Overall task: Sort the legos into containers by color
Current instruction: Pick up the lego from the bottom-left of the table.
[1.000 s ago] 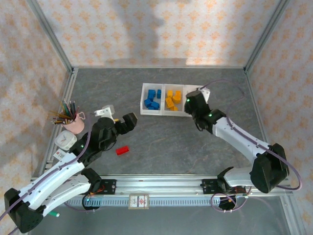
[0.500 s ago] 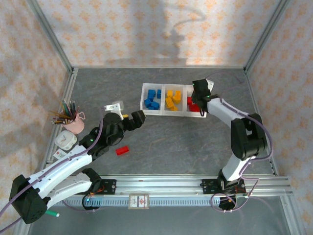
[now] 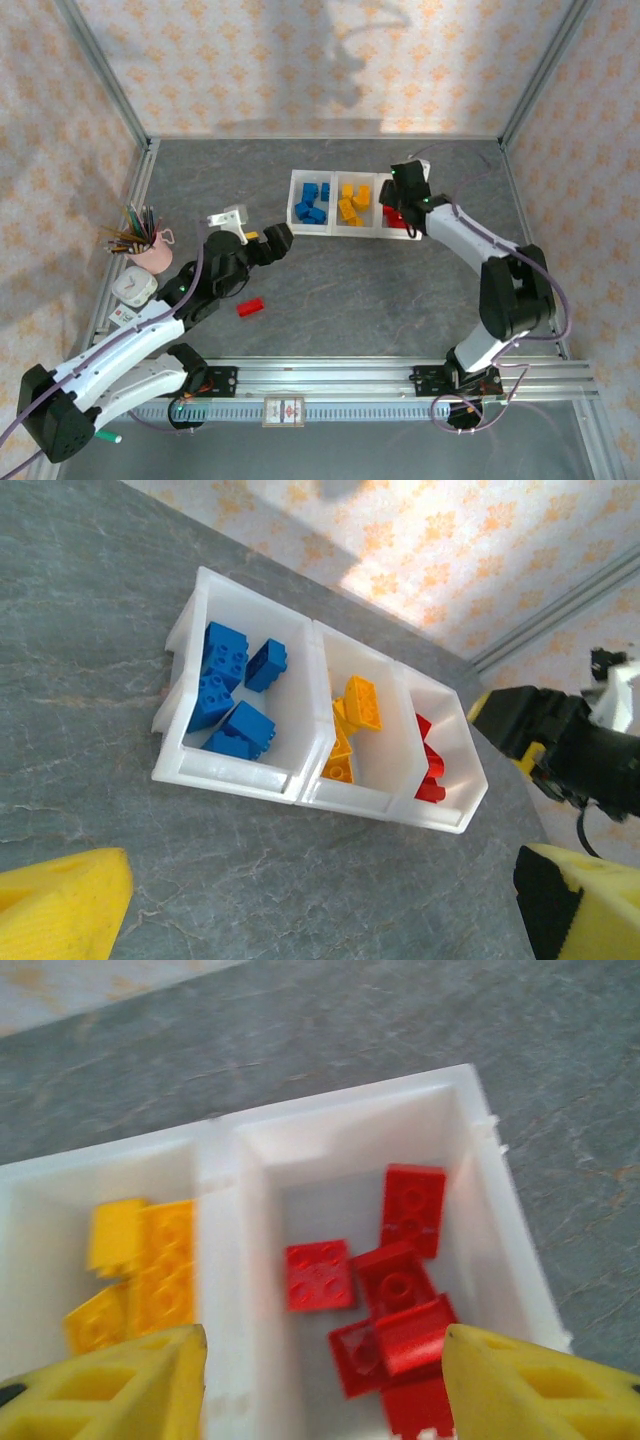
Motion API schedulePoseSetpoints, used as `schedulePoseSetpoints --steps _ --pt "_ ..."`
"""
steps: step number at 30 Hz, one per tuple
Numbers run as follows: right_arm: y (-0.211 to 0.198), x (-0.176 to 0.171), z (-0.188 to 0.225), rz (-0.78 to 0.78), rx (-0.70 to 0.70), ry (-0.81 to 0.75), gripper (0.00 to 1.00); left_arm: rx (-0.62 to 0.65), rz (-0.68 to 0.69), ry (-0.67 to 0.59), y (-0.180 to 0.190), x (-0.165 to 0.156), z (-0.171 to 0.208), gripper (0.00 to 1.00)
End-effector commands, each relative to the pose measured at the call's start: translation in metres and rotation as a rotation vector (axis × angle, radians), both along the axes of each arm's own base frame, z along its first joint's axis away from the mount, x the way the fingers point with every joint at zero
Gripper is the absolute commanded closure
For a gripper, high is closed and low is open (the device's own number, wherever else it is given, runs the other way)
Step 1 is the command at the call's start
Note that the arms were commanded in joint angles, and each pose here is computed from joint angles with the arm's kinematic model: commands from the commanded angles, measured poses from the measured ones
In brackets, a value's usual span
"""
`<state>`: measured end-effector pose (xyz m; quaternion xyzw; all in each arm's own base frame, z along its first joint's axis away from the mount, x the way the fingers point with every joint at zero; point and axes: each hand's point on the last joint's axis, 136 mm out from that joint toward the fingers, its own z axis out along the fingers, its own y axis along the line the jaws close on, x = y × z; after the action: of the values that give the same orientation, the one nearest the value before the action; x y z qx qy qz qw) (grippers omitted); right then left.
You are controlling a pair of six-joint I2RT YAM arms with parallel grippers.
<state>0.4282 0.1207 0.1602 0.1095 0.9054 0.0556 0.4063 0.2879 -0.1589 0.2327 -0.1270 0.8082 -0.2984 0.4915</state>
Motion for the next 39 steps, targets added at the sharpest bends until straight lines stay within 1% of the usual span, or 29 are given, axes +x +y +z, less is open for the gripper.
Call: schedulePoseSetpoints --steps 1,6,15,20,24,28,33,39 --pt "0.022 -0.026 0.009 0.095 0.015 -0.003 0.35 0.011 0.055 0.004 0.016 -0.004 0.002 0.01" --pt "0.056 -0.058 0.008 0.217 0.045 0.012 0.31 0.022 0.094 0.026 0.030 -0.013 -0.001 0.01" --pt "0.139 -0.120 0.003 0.521 0.034 0.013 0.23 0.042 0.174 0.078 0.059 -0.035 -0.007 0.01" --pt "0.197 -0.160 -0.010 0.732 0.041 0.011 0.20 0.050 0.231 0.095 0.077 -0.047 -0.007 0.01" --pt "0.245 -0.191 -0.026 0.892 0.008 0.012 0.17 0.043 0.285 0.097 0.092 -0.058 -0.003 0.01" --pt "0.288 -0.219 -0.041 1.051 0.003 0.016 0.15 0.047 0.336 0.101 0.107 -0.067 0.000 0.01" --pt "0.322 -0.244 -0.070 1.196 -0.088 0.032 0.13 0.045 0.376 0.102 0.119 -0.074 0.005 0.01" --pt "0.343 -0.253 -0.093 1.313 -0.123 0.047 0.11 0.035 0.405 0.098 0.126 -0.079 0.006 0.01"
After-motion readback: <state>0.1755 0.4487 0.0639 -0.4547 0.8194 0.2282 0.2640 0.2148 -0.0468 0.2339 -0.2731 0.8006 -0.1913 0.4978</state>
